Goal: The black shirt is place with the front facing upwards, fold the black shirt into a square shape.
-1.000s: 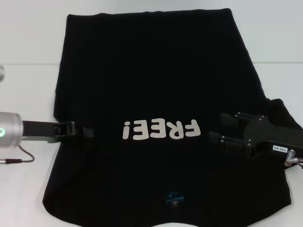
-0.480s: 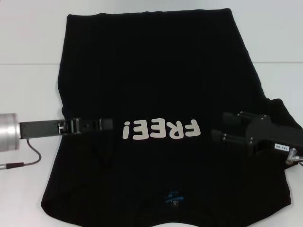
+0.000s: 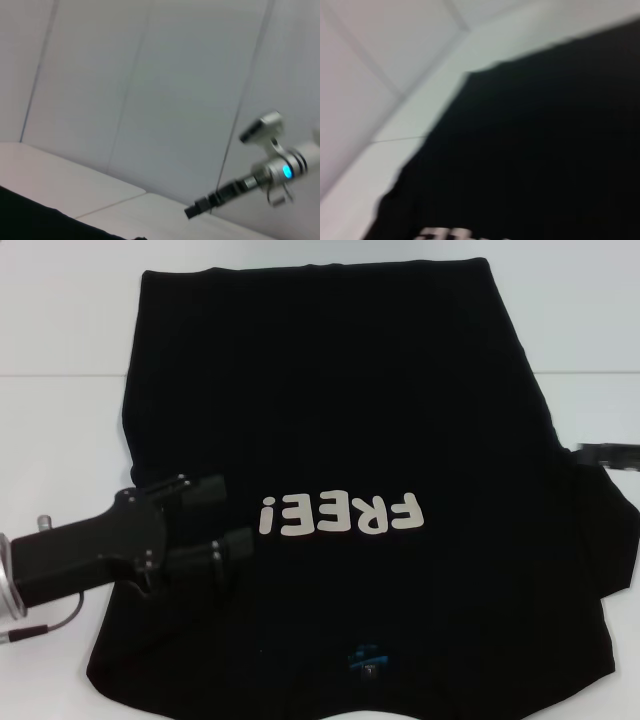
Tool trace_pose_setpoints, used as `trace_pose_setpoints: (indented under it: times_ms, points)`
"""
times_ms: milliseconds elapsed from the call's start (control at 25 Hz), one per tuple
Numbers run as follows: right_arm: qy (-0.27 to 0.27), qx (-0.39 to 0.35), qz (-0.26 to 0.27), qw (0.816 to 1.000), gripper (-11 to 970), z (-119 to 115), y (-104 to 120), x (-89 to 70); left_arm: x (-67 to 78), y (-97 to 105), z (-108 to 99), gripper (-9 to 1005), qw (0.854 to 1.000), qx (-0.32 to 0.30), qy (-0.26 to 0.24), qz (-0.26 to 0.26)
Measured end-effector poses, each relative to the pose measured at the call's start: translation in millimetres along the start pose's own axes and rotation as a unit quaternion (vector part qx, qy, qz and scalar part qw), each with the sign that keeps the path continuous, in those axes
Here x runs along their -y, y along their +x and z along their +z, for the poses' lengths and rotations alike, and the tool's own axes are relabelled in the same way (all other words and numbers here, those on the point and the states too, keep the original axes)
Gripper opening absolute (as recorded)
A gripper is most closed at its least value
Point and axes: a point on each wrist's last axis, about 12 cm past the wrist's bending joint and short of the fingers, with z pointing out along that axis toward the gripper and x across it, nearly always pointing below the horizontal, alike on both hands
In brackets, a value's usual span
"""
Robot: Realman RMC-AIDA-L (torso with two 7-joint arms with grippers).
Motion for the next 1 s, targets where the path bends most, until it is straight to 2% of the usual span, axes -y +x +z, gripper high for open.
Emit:
trace_pose_setpoints:
  times_ms: [120,240,280,480,1000]
  points:
    - [0.086,-0.049,0.075,0.992,739,-20,-20,9.4,0.5,3,1,759,1.000,-0.011,0.001,0.013]
    - [0.167,-0.099,0.113,0.974,739,-31,-29,13.0,-0.5,5,0,890,1.000,-0.020,-0.003,0.024]
    - [0.180,-0.111,0.113,0.971,739,-31,-31,11.8,-0.6,6,0,898,0.999,-0.022,-0.006,0.027]
    - [0.196,-0.164,0.106,0.961,739,-17,-28,6.7,1.5,10,2,936,0.999,-0.026,-0.001,0.027]
    - [0.213,-0.159,0.108,0.958,739,19,-20,19.5,5.3,19,6,937,0.999,-0.039,0.011,0.011]
